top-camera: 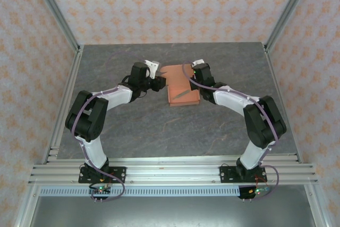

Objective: Fold the paper box

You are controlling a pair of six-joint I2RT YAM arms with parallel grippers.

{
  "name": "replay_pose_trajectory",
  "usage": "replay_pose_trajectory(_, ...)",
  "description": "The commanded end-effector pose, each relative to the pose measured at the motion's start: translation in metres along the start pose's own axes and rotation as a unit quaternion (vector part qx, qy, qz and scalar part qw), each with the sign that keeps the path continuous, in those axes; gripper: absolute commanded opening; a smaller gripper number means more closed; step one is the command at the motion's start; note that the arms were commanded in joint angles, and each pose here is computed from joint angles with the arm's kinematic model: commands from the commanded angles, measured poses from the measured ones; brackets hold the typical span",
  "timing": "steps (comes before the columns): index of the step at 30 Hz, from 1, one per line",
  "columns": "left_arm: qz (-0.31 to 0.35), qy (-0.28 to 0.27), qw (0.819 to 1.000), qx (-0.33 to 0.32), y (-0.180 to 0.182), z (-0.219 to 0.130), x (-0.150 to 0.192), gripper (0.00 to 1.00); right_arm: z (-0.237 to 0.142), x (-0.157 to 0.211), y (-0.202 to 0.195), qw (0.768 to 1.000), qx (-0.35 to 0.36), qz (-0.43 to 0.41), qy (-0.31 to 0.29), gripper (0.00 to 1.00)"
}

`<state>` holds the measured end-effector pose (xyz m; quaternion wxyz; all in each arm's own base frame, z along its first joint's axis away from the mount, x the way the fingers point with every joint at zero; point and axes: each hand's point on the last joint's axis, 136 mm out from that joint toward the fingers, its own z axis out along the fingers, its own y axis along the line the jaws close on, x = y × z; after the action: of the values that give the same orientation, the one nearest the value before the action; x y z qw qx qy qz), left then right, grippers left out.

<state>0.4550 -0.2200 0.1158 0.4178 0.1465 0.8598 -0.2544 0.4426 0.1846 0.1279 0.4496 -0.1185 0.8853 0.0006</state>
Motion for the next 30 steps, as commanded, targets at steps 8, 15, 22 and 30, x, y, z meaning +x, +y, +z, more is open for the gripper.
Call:
replay_pose_trajectory(8,0.017,-0.016,0.999,0.028,-0.019,-0.002,-0.011,0.39,0.006,0.003,0.008,1.000,0.010,-0.005,-0.005,0.05)
replay_pose_trajectory(15,0.032,-0.018,0.999,-0.008,0.004,-0.021,-0.009,0.56,0.000,0.005,0.014,0.998,-0.055,-0.042,-0.004,0.05)
replay_pose_trajectory(22,0.043,-0.003,0.999,0.000,0.014,-0.021,-0.006,0.70,-0.003,0.002,0.009,0.997,-0.065,-0.052,-0.004,0.04)
replay_pose_trajectory(30,0.044,0.004,0.998,0.045,0.014,-0.008,-0.012,0.74,-0.003,0.001,0.009,0.996,-0.066,-0.052,-0.003,0.04)
